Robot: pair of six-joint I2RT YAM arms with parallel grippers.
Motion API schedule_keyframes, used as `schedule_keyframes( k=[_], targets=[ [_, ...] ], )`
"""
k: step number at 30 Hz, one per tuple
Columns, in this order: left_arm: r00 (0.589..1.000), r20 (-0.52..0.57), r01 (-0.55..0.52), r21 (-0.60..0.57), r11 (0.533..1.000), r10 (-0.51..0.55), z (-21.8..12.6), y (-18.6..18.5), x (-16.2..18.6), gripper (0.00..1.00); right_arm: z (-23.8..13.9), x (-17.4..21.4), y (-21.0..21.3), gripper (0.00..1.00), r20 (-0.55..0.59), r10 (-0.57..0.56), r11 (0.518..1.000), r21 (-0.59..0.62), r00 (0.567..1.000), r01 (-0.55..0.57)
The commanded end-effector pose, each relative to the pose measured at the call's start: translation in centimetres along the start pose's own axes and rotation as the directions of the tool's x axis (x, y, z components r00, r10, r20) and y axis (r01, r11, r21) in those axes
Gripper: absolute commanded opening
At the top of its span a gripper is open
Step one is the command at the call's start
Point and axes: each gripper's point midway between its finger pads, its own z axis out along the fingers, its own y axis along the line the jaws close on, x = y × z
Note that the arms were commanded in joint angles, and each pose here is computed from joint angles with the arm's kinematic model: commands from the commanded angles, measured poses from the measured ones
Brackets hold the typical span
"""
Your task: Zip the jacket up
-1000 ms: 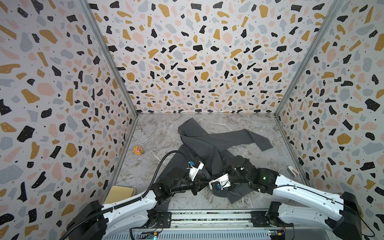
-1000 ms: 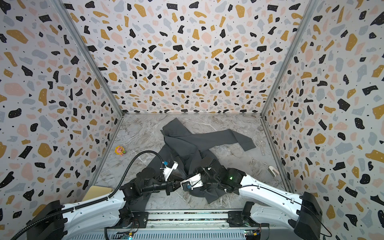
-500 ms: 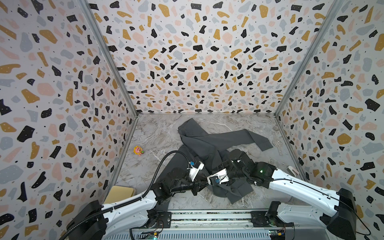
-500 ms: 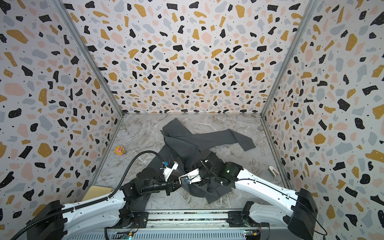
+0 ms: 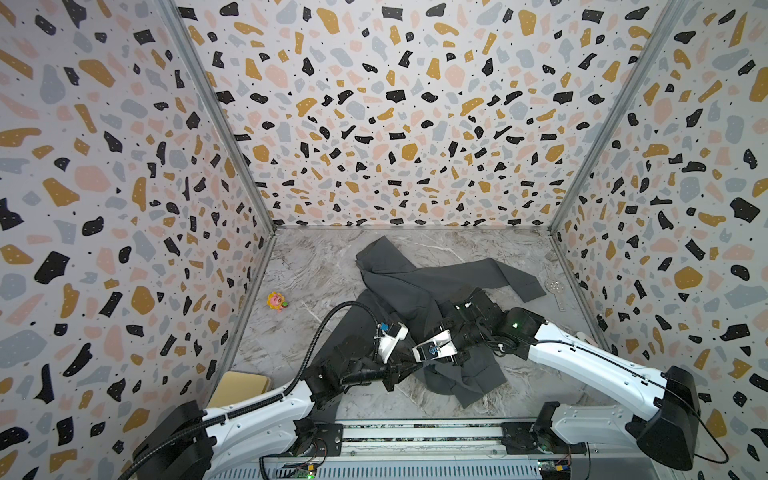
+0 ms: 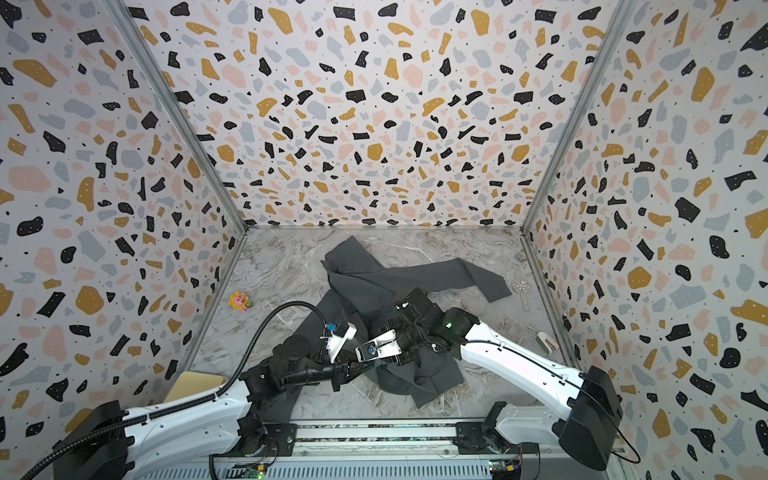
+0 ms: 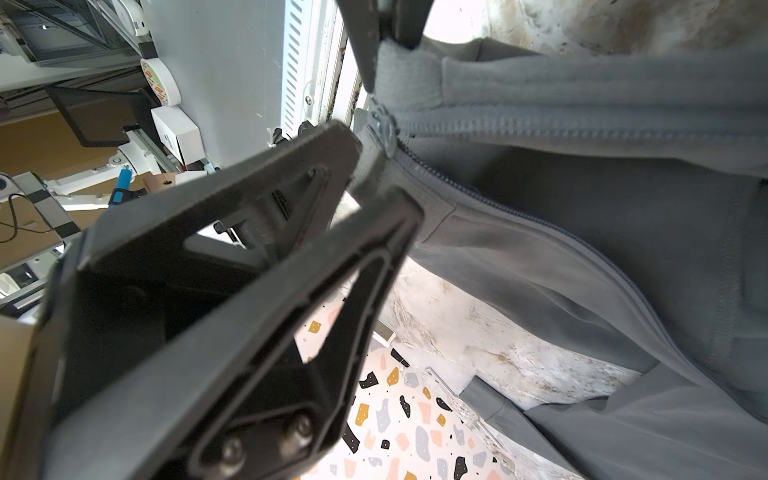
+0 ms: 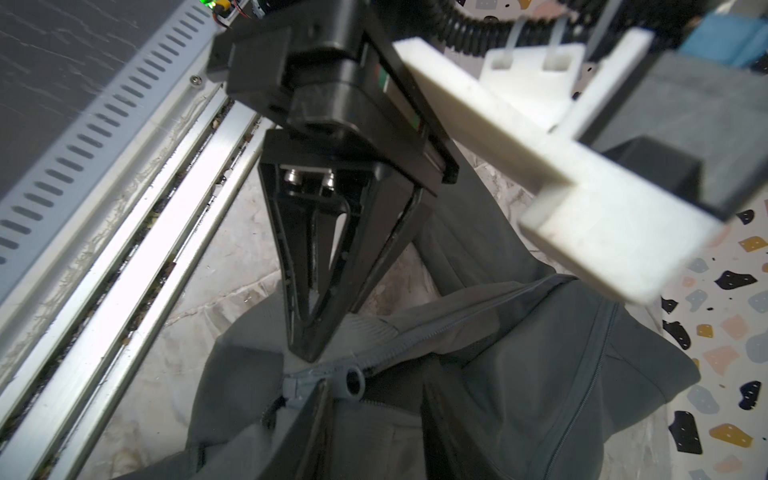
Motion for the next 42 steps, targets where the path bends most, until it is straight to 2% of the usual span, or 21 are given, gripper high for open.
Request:
schedule_keyframes(
  k=[1, 31, 42],
  targets=[
    [0.996, 0.064, -0.069, 0.072, 0.995, 0.065, -0.19, -2.46, -2.49, 0.00, -0.77, -0.93, 0.53, 0.37, 0.025, 0.008, 0.999, -0.050, 1.000, -0.007],
    [0.997, 0.054, -0.066, 0.065, 0.996, 0.062, -0.10, -2.35, -2.16, 0.00, -0.13, -0.15, 0.63, 0.32, -0.007, 0.017, 0.998, -0.068, 1.000, -0.017],
    [0.997, 0.054, -0.067, 0.063, 0.996, 0.063, -0.07, -2.32, -2.17, 0.00, 0.03, 0.00, 0.95, 0.24, -0.016, 0.028, 0.996, -0.089, 0.999, -0.030]
  ],
)
